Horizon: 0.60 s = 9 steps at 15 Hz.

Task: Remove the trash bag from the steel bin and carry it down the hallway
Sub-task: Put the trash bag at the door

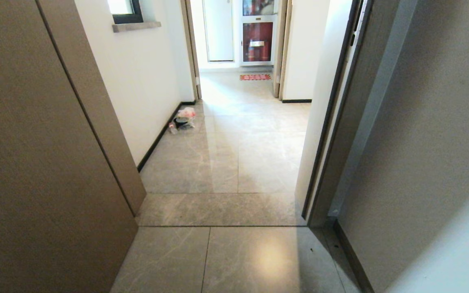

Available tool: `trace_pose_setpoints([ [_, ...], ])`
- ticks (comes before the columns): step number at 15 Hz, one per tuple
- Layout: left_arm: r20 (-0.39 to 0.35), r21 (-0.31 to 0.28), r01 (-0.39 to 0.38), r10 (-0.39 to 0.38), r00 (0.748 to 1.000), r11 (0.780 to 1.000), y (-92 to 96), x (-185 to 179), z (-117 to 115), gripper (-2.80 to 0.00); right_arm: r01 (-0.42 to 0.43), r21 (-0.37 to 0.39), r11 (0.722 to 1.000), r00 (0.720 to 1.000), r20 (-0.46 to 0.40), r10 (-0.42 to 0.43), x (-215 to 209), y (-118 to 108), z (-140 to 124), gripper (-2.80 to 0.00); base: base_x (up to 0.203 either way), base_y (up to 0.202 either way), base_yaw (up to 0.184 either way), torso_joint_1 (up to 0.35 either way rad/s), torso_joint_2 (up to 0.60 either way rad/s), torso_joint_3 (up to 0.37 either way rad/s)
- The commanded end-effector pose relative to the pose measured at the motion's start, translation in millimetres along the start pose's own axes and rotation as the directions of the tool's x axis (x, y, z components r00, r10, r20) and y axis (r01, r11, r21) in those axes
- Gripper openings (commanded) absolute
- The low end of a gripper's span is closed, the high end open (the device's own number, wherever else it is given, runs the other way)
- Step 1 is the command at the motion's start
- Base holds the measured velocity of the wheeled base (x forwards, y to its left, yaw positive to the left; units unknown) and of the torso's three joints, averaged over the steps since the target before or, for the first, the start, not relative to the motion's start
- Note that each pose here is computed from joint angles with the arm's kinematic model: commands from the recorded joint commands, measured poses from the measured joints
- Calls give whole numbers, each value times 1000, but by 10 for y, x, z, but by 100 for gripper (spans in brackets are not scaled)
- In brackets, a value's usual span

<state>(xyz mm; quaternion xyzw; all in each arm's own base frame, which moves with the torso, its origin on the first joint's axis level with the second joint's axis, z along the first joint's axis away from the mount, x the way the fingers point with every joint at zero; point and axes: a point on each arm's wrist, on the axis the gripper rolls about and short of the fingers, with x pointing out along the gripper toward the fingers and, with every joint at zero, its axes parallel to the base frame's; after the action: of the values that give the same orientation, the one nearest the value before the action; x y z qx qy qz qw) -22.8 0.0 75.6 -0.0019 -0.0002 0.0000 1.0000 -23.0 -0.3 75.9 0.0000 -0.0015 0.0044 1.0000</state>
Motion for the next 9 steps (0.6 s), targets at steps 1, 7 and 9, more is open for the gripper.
trace_pose_setpoints([
  [1, -2, -1, 0, 0, 1000, 1000, 0, 1, -1, -280, 0, 0, 1000, 999, 39, 0, -29, 0, -10, -280, 193, 0, 0, 2, -1, 2],
  [7, -2, -1, 0, 0, 1000, 1000, 0, 1, -1, -280, 0, 0, 1000, 999, 39, 0, -29, 0, -10, -280, 192, 0, 1, 4, 6, 4],
  [9, -2, -1, 0, 0, 1000, 1000, 0, 1, -1, -280, 0, 0, 1000, 999, 39, 0, -29, 0, -10, -280, 191, 0, 1, 4, 0, 2],
])
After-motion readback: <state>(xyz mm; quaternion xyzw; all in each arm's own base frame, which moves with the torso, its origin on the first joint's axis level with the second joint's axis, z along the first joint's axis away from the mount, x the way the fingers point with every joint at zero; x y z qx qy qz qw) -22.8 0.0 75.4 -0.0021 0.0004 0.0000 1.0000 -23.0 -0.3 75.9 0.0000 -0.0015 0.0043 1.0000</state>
